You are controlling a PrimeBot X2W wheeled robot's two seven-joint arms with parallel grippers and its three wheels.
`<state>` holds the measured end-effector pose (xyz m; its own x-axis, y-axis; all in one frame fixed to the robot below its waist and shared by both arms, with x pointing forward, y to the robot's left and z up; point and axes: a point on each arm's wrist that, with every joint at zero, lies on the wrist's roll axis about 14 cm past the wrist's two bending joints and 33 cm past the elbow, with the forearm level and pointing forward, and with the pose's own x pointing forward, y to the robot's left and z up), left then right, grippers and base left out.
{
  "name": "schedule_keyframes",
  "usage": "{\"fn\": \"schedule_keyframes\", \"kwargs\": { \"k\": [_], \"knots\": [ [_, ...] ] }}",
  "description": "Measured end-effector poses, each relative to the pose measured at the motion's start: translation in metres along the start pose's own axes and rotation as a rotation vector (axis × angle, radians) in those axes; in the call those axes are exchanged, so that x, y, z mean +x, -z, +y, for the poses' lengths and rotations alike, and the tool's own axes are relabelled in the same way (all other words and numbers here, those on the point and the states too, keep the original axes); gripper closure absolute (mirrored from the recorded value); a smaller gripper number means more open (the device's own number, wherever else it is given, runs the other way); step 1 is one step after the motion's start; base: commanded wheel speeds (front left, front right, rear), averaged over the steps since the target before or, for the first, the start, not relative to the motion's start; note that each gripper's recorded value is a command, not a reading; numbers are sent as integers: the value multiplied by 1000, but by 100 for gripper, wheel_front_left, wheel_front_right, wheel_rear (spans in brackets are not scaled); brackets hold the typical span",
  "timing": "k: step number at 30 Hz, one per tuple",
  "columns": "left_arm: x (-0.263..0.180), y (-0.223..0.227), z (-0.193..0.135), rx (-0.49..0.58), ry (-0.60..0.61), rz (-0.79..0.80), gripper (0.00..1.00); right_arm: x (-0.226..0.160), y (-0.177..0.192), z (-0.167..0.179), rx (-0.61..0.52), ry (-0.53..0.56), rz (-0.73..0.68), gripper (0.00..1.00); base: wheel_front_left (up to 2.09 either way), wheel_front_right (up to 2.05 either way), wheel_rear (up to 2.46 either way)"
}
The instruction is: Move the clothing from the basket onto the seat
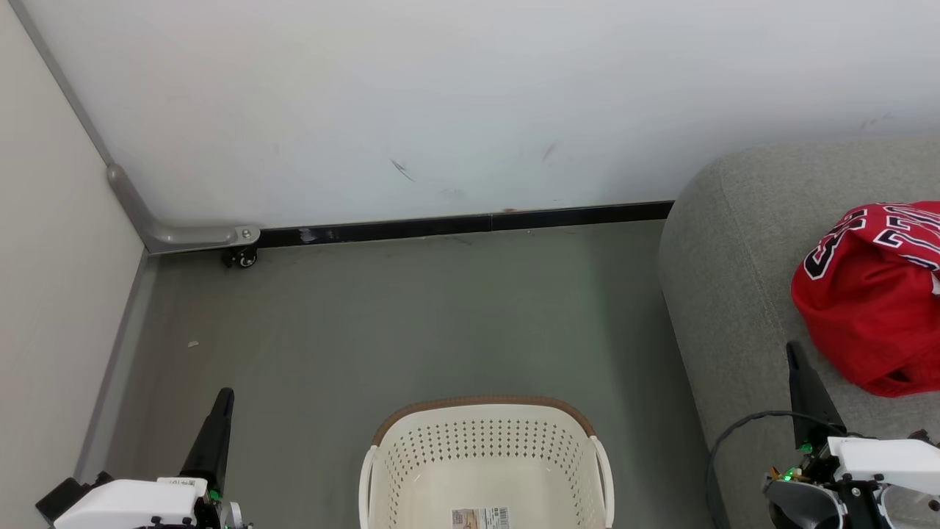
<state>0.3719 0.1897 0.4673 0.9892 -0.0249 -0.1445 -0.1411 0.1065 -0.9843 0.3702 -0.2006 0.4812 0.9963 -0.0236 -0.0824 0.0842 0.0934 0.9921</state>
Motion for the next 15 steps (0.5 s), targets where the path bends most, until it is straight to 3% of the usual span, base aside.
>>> {"fn": "schedule_keyframes", "kwargs": {
  "k": [7, 15],
  "knots": [
    [3, -2, -10, -102, 48, -5, 100, 4, -2, 2, 100, -3, -5, 100, 0, 0, 0],
    [3, -1, -10, -113, 50, -2, 100, 4, -3, 0, 100, 4, -7, 100, 0, 0, 0]
  ]
}}
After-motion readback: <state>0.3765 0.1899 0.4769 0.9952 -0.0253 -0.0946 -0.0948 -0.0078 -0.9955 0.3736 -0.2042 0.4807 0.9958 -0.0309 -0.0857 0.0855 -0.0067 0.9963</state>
